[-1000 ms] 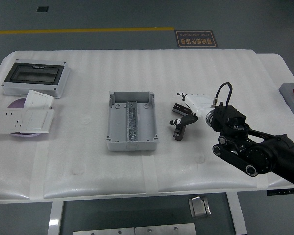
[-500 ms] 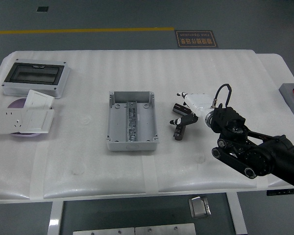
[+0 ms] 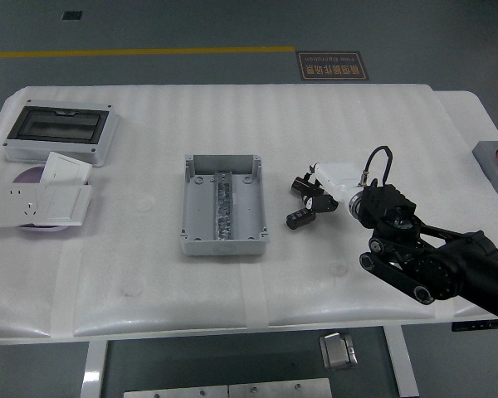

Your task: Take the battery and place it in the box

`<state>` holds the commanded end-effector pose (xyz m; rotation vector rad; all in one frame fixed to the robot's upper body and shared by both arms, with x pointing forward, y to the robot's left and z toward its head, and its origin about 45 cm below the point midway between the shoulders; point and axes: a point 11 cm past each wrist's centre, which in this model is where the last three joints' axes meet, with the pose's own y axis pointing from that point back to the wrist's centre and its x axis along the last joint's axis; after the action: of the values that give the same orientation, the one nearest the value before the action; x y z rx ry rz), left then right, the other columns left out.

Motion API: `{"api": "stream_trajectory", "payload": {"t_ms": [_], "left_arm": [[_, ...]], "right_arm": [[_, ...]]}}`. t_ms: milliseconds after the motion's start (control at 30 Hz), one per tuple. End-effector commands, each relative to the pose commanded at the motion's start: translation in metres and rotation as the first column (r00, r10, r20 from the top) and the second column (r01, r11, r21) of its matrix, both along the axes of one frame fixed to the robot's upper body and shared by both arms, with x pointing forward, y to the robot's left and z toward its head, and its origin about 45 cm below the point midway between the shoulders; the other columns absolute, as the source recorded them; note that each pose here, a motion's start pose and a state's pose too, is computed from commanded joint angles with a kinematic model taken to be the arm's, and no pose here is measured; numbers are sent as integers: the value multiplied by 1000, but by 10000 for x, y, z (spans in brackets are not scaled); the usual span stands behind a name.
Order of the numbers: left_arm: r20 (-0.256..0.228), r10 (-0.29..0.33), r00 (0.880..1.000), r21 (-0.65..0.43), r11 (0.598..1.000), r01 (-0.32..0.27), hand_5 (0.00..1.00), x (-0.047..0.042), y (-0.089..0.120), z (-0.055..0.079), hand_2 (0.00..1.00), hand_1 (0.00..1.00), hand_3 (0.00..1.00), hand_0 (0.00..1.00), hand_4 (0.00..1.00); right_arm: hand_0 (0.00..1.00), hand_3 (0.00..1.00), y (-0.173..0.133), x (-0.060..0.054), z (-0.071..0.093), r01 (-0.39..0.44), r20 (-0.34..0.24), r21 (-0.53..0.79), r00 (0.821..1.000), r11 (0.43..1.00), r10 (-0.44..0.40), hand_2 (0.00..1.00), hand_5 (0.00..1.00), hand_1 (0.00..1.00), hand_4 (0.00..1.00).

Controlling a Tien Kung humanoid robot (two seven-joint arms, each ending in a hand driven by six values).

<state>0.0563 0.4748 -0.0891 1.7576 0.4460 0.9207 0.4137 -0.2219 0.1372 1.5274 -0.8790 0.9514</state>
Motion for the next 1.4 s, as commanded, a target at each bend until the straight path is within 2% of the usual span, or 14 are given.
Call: {"api": "stream_trajectory", "payload": {"t_ms": [267, 1133, 1167, 1333, 1367, 1400], "left_arm": [[12, -7, 1000, -7, 1000, 7, 246, 21, 0, 3, 608, 701, 588, 659, 581], [-11, -38, 999, -19, 999, 38, 233, 21, -19, -4, 646, 698, 597, 646, 562], [-11, -39, 999, -20, 999, 39, 216, 22, -20, -4, 645, 697, 597, 644, 535], [-11, -42, 999, -20, 999, 41, 216, 29, -21, -4, 645, 697, 597, 644, 535], [-10, -41, 999, -20, 999, 41, 214, 29, -21, -3, 644, 697, 598, 644, 534], [-10, -42, 999, -20, 999, 42, 214, 30, -20, -3, 644, 697, 598, 644, 534]], "right_arm": [[425, 701, 31, -35, -49, -11, -11, -4, 1000, 1000, 10, 495, 220, 287, 482], [431, 712, 130, -94, -51, -42, -37, 7, 998, 999, 42, 509, 231, 282, 495], [456, 751, 130, -94, -52, -42, -37, 7, 998, 999, 42, 525, 283, 293, 609], [456, 751, 123, -99, -63, -41, -38, 7, 998, 999, 41, 525, 283, 293, 609], [469, 783, 121, -98, -65, -40, -38, 7, 998, 999, 40, 540, 303, 300, 651], [469, 783, 119, -98, -65, -39, -37, 8, 999, 999, 39, 540, 303, 300, 651]]}}
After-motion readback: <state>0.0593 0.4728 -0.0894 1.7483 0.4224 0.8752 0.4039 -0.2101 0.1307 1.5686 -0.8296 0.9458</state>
